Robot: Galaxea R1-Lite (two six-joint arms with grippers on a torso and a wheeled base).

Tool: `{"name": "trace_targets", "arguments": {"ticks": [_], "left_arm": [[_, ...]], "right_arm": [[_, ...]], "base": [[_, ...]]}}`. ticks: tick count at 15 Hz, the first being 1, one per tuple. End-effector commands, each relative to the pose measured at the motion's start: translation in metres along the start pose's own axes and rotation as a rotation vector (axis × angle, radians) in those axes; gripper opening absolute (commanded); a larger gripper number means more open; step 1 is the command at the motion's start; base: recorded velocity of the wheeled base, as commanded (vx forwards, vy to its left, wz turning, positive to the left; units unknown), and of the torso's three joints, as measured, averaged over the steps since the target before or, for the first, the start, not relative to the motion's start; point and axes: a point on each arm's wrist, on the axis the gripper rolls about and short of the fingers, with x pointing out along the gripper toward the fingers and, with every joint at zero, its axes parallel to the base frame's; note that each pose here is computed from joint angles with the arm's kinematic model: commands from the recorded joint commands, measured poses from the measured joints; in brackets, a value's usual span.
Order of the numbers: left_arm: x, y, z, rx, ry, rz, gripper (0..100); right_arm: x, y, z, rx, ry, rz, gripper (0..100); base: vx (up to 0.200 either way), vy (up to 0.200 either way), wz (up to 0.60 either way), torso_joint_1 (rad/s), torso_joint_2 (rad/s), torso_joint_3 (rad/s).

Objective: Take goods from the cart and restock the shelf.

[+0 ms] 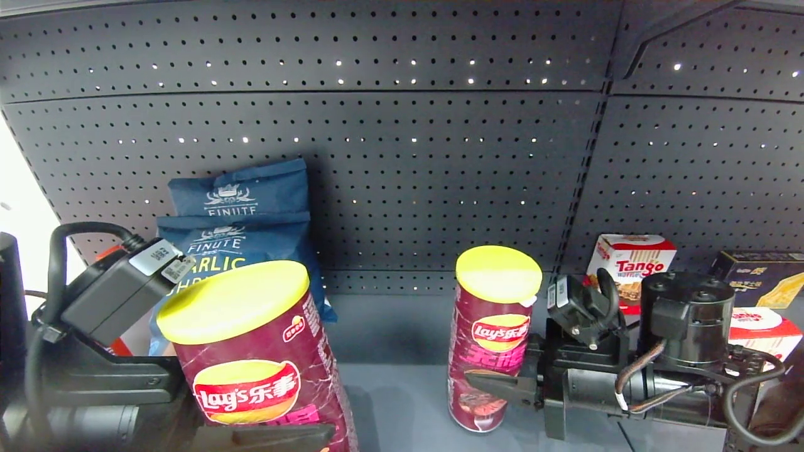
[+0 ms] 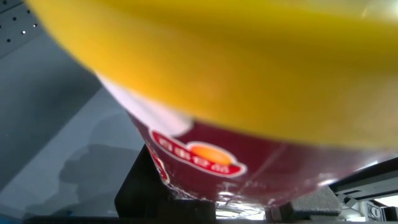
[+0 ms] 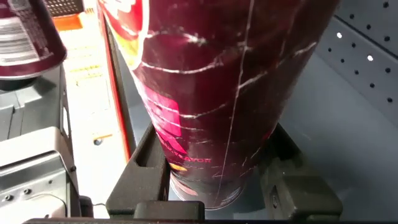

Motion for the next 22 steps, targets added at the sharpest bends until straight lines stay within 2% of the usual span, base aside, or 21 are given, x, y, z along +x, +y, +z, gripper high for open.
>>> {"name": "trace_targets", "arguments": {"ticks": [1,20,21,22], "left_arm": [[0.001,0.0,0.0,-0.002,0.003,0.001,0],[0.0,0.001,-0.001,-0.004,0.003,0.004,0],[0.0,0.001,-0.001,-0.004,0.003,0.004,0],[0.0,0.001,-0.001,-0.004,0.003,0.004,0]], "right_arm": [[0.0,0.006,0.0,-0.001,-0.001,0.006,0],[0.008,0.008,-0.017,0.04,0.039,0.019,0],[0.009,0.008,-0.016,0.039,0.038,0.02,100],[0.008,0.008,-0.017,0.04,0.039,0.019,100]], "base": [[0.0,0.0,0.0,0.0,0.0,0.0],[0.0,0.0,0.0,0.0,0.0,0.0],[0.0,0.0,0.0,0.0,0.0,0.0],[0.0,0.0,0.0,0.0,0.0,0.0]]}}
